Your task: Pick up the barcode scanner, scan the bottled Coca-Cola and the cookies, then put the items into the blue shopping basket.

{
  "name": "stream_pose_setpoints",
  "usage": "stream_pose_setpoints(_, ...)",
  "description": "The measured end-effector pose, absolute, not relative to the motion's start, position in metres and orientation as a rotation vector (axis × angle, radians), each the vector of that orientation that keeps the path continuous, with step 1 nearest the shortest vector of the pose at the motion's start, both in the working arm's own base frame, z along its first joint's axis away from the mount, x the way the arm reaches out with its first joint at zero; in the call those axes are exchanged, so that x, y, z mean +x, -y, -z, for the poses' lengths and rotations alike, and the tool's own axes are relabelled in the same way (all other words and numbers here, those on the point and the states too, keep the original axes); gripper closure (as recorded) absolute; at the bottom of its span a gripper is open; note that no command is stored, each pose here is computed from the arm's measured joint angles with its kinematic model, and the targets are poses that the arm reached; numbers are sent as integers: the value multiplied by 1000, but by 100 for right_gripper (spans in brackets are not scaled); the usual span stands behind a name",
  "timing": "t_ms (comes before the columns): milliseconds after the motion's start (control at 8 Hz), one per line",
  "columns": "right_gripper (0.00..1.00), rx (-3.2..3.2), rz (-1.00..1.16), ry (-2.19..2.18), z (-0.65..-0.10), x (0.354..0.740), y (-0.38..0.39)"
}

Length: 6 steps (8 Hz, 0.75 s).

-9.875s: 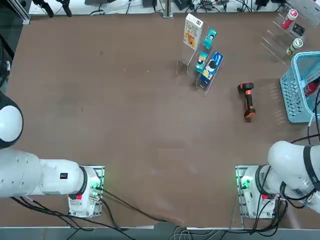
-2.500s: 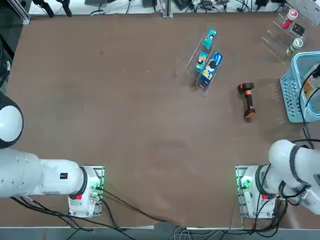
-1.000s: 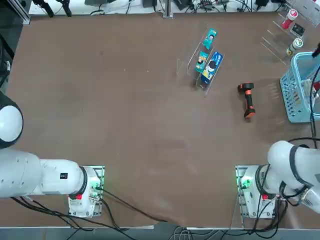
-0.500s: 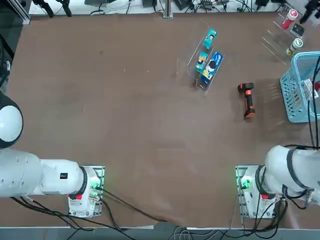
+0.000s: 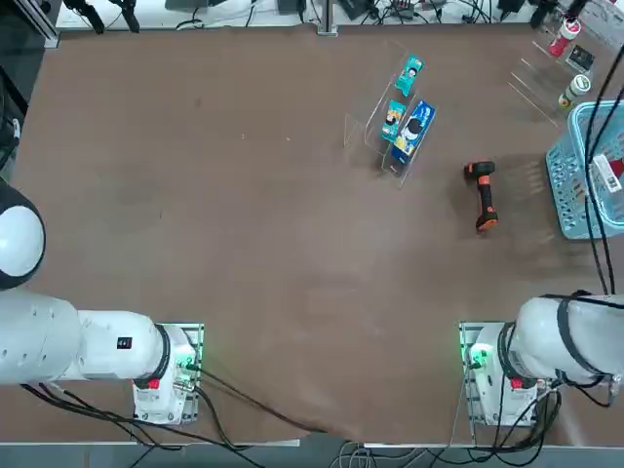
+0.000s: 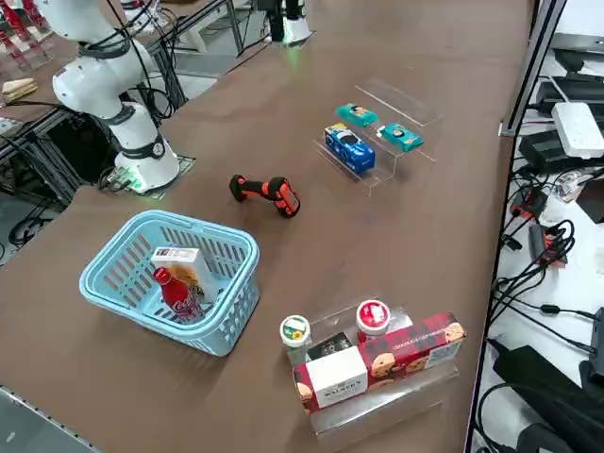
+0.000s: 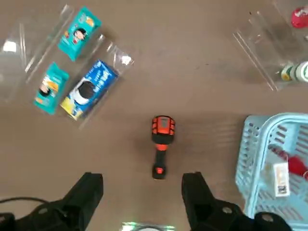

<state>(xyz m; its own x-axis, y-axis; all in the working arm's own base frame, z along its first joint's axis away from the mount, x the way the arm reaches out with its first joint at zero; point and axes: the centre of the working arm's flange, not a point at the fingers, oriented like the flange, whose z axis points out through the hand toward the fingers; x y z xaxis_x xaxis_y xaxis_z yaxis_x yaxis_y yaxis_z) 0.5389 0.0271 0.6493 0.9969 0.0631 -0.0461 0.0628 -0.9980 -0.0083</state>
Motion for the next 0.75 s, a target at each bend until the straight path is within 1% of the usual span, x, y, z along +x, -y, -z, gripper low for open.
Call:
stream_pose_setpoints(250,0,-3133,-77,38,-654,538,-17)
stream_pose_setpoints(500,0,-3129,-151,-16,-646,537,-3)
stream_pose_setpoints(750,0,-3127,-178,-60,-644,535,5)
